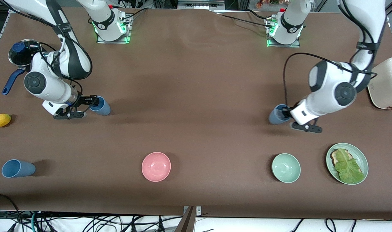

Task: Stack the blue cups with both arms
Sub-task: 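Carry both blue cups toward the table middle with both grippers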

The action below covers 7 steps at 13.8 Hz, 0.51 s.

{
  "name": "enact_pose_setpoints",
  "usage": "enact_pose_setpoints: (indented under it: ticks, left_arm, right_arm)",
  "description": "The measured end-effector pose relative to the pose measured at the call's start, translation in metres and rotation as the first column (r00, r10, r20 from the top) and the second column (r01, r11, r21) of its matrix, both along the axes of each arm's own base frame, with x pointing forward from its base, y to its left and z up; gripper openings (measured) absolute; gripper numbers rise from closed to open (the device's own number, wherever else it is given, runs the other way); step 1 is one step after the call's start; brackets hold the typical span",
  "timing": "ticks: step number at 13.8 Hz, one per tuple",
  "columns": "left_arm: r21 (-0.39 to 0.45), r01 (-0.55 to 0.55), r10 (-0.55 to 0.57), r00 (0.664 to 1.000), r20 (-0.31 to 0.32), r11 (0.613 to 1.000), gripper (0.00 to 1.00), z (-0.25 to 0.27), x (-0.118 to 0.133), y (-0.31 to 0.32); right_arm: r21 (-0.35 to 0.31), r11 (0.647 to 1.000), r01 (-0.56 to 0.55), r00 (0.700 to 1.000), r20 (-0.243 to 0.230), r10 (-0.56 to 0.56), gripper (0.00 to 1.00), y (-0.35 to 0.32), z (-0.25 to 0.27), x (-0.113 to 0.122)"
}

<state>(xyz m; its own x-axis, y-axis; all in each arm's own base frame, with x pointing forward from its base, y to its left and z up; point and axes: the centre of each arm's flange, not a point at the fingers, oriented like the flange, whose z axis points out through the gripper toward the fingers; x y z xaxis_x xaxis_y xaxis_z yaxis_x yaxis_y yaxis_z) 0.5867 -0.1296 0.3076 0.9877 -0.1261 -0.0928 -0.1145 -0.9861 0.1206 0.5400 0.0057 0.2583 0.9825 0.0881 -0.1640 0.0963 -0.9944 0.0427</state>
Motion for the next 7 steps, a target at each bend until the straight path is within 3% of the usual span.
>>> enact_pose_setpoints:
  ticks: [1,2,7]
  left_arm:
    - [-0.005,-0.027,0.027,1.0,0.002,1.0,0.05,0.004,-0.001,-0.032]
    - [-0.008,-0.057,0.057,0.998,0.0,0.998,0.05,0.005,-0.002,-0.065]
    - [-0.003,-0.151,0.15,0.987,-0.054,0.989,0.05,-0.024,-0.023,-0.202]
  right_arm:
    - [0.0,1.0,0.0,1.0,-0.003,0.0,0.96,0.0,-0.002,0.0]
    - [0.0,1.0,0.0,1.0,-0.005,0.0,0.87,0.0,-0.003,-0.001]
    - [-0.001,1.0,0.001,1.0,-0.028,-0.001,0.31,-0.001,-0.006,-0.003]
